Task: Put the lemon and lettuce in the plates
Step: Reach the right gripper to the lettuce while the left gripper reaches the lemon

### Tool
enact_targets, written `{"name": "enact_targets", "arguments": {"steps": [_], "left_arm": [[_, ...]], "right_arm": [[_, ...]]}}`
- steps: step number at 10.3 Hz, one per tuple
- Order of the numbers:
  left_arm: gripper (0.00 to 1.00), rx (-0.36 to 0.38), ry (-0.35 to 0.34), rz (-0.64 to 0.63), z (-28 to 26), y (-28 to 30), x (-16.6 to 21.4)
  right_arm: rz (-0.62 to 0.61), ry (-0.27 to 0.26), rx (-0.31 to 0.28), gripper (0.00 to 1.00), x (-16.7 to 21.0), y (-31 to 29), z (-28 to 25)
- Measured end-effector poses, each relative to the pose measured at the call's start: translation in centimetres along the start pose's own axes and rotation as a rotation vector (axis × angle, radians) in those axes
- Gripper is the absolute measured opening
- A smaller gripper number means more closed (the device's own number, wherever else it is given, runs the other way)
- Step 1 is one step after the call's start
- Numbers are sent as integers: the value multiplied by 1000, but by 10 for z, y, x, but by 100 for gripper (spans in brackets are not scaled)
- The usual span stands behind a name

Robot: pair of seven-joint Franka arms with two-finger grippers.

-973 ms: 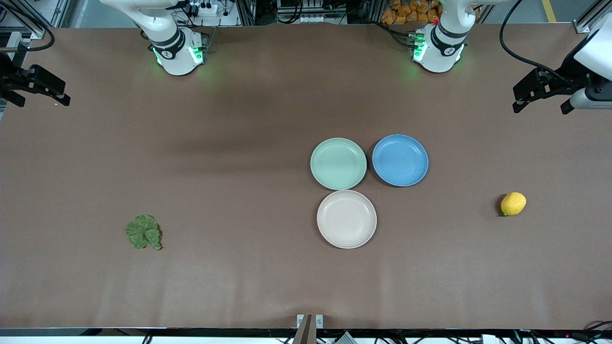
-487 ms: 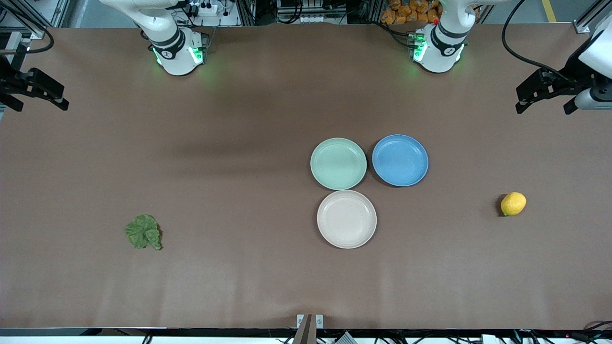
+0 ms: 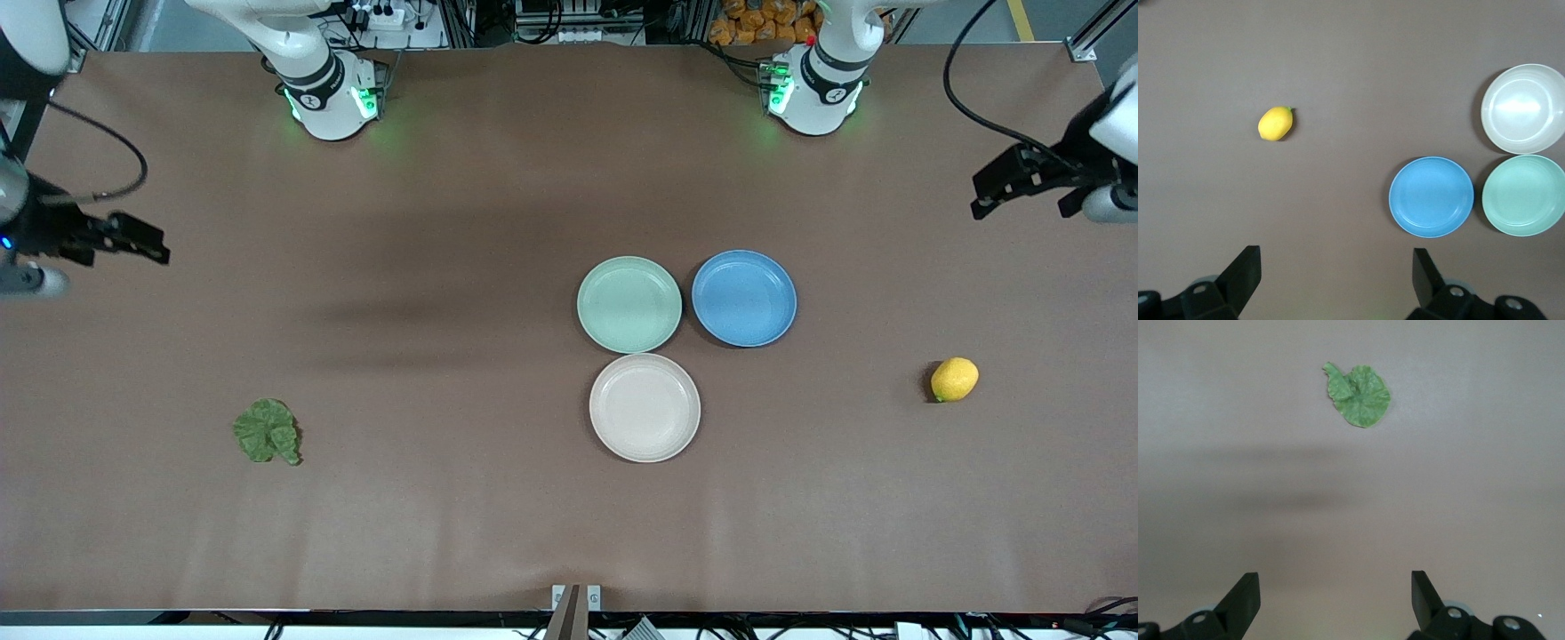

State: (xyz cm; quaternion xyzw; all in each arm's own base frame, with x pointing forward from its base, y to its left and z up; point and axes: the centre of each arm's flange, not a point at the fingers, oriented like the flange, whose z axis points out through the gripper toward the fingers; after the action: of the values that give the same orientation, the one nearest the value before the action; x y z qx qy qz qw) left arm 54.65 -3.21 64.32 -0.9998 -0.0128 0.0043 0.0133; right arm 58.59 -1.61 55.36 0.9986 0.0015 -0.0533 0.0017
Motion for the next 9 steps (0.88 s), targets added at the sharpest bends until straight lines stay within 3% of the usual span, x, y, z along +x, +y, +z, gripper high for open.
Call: {"name": "enact_targets", "arguments": {"steps": [2,4,8,9], "left_arm": [[100,1,-67,-18,37,-27,20],[100,-6,-97,13,69,-66,38],[100,-14,-58,66,137,-105,59],[100,-12,-47,78,158,-105,60]], "right_arm": [[15,-8,0,100,30,9,54],[16,17,-2,100,59,11,107],[39,160,-11,100,125,29,227],[45,174,-13,100,138,34,256]]}}
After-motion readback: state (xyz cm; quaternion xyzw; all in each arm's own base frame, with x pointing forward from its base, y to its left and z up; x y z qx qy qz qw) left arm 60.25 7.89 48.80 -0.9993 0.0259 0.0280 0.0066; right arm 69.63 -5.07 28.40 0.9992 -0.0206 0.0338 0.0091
